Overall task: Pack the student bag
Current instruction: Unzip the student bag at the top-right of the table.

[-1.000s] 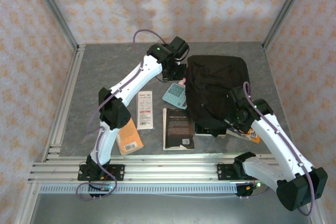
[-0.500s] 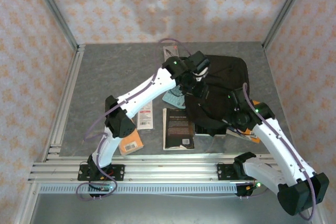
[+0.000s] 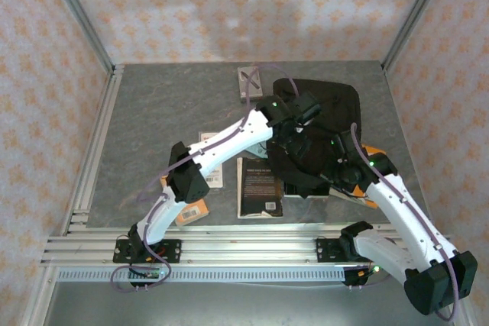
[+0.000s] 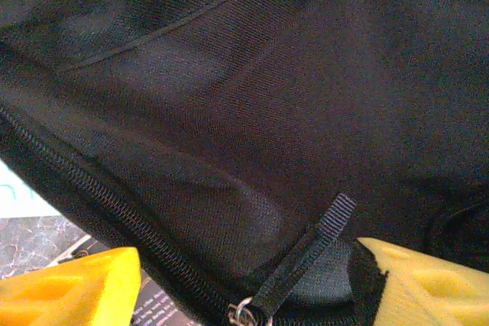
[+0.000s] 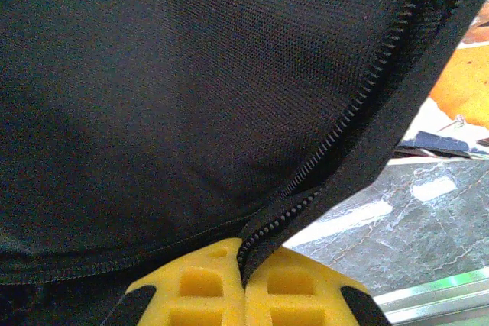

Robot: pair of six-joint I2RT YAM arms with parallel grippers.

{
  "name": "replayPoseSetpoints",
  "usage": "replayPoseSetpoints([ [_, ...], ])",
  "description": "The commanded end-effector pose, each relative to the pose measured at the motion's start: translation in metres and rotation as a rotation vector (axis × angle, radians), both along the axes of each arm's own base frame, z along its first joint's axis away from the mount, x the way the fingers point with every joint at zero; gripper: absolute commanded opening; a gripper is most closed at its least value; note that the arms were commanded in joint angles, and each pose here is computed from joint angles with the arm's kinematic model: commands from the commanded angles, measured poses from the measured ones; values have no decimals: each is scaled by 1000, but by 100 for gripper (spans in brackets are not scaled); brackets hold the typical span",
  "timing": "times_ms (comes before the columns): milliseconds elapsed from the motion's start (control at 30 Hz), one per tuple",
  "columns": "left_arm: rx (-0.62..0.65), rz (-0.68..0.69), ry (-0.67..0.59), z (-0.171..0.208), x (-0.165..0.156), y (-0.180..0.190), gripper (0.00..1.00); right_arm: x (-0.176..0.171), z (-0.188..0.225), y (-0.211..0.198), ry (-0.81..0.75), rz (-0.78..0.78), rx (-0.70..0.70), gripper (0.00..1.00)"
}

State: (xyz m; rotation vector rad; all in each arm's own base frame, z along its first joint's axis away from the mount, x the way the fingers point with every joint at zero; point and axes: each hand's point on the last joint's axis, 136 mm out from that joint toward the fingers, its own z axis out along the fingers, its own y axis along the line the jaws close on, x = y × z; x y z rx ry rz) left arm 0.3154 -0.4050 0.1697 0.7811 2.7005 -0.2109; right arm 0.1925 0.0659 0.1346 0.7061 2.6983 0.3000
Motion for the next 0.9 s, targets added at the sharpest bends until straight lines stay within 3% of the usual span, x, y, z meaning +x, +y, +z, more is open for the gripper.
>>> replayPoseSetpoints([
  [0, 59, -51, -53, 2, -2, 3, 72, 3, -1, -1, -11, -10, -2, 0],
  [467, 180, -166, -63, -31, -8, 5, 66, 8, 0, -2, 8, -3, -27, 0],
  [533, 200, -177, -63, -36, -7, 7, 59, 9, 2, -2, 5, 1, -30, 0],
  [800, 182, -197, -33, -45, -10, 1, 5, 9, 1, -3, 8, 6, -44, 0],
  [867, 174, -193, -40, -41, -9, 1, 0, 9, 1, -4, 9, 8, -51, 0],
])
